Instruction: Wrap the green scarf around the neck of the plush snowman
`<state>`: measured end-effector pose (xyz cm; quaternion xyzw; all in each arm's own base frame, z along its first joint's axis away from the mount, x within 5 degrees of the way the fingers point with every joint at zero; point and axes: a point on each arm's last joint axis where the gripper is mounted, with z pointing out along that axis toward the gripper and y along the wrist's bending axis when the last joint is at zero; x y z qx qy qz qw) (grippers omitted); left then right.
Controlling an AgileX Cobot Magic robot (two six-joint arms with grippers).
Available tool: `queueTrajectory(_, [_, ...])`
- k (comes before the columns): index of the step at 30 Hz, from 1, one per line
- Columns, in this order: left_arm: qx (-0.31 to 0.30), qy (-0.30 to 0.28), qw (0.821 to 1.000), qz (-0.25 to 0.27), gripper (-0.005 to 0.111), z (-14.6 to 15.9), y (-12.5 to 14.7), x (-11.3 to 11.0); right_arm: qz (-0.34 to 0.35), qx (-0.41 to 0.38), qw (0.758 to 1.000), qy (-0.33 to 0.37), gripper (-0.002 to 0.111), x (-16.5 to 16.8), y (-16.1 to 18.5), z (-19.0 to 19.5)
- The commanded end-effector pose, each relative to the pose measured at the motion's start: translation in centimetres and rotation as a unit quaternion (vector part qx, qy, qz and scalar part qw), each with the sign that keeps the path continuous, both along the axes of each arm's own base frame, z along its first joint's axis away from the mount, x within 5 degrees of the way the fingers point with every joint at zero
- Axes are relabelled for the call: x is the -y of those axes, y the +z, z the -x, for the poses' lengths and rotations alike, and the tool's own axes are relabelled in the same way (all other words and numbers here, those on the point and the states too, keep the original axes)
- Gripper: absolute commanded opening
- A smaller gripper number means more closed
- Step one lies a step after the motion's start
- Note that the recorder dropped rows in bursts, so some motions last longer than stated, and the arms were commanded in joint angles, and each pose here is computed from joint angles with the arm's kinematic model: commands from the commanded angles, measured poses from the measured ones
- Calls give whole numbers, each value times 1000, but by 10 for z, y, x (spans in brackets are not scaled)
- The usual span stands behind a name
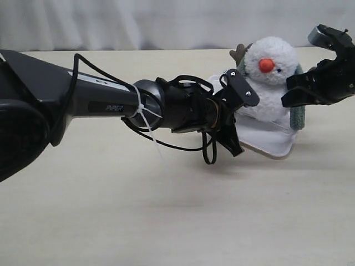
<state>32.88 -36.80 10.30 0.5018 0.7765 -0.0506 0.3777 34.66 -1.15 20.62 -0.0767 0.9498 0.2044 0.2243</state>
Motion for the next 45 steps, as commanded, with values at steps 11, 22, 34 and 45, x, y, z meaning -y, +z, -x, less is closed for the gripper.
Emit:
queueTrajectory(11, [-5, -19, 999, 51, 0, 8, 5, 9, 122, -2, 993, -9, 52, 18, 13, 12])
queueTrajectory(22, [-4, -22, 998, 59, 0, 9, 6, 10, 162, 79, 984, 2, 54, 4, -40, -11])
queueTrajectory(34, [-9, -22, 996, 91, 0, 9, 9, 14, 193, 19, 978, 71, 11, 4, -55, -2])
queueTrajectory(45, [-14, -14, 995, 94, 0, 9, 8, 13, 39, -71, 993, 90, 4, -19, -21, 6])
